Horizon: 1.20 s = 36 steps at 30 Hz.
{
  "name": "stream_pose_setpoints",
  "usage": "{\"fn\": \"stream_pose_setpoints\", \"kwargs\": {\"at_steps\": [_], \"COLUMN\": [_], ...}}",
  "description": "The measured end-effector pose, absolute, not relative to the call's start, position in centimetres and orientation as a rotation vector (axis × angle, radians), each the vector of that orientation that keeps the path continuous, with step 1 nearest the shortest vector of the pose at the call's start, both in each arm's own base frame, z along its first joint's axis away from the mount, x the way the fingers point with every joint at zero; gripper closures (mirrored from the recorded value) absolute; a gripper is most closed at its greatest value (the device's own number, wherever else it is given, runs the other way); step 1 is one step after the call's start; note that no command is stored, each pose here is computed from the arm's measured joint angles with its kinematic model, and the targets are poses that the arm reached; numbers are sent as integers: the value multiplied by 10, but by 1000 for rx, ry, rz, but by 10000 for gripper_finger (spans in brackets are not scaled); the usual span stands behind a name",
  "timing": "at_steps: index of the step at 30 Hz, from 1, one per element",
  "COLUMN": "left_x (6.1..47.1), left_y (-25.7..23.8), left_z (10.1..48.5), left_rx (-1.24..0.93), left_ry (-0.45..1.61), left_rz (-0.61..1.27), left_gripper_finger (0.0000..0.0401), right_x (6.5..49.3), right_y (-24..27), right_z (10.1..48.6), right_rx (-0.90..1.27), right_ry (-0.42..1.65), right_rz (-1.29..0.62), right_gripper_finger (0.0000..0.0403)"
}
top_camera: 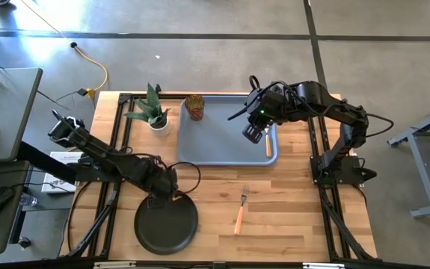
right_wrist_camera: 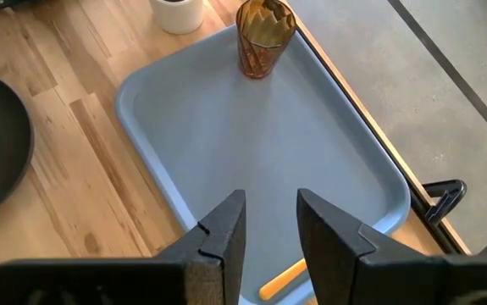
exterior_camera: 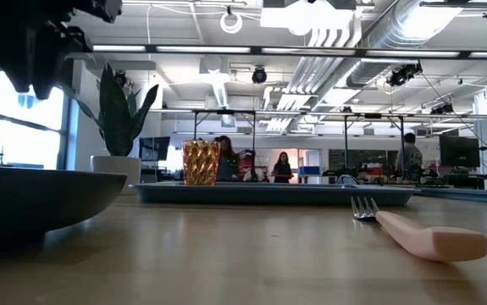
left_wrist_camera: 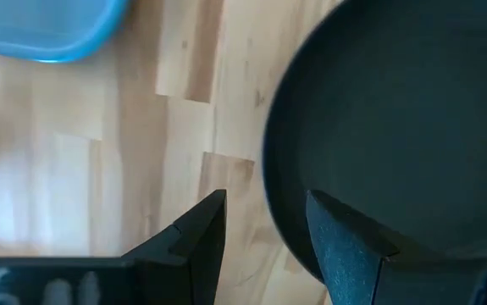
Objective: Pick and place plate/cup/fork/spoon on tray
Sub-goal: Put the black plate in the bottom center of the blue tray
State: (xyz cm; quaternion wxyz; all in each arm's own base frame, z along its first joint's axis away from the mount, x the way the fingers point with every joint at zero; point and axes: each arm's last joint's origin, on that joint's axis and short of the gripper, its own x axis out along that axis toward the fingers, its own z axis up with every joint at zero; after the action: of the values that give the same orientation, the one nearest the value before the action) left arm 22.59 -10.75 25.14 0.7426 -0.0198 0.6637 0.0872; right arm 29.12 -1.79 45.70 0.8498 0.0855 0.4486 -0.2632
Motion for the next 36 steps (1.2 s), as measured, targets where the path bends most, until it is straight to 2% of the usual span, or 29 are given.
{"fn": "stream_pose_setpoints", "kwargs": {"at_steps": [5, 14, 21, 36], "left_x": [226, 219, 218, 206], "left_y": [-108, -105, -107, -101], "left_z": [237, 211, 193, 161], "left_rx": [-28, -19, -79, -149], "left_ry": [1462, 1483, 1468, 1482], "left_rz": [127, 128, 80, 127], "left_gripper_finger": [247, 247, 247, 247], "right_x": [291, 291, 291, 291], "right_y": [-18, -18, -18, -18], "right_z": [457, 457, 457, 457], "right_rx": [181, 190, 189, 190], "right_ry": [945, 942, 942, 943], "right_rz": [-555, -560, -560, -560], "right_gripper_finger": [304, 304, 304, 304]}}
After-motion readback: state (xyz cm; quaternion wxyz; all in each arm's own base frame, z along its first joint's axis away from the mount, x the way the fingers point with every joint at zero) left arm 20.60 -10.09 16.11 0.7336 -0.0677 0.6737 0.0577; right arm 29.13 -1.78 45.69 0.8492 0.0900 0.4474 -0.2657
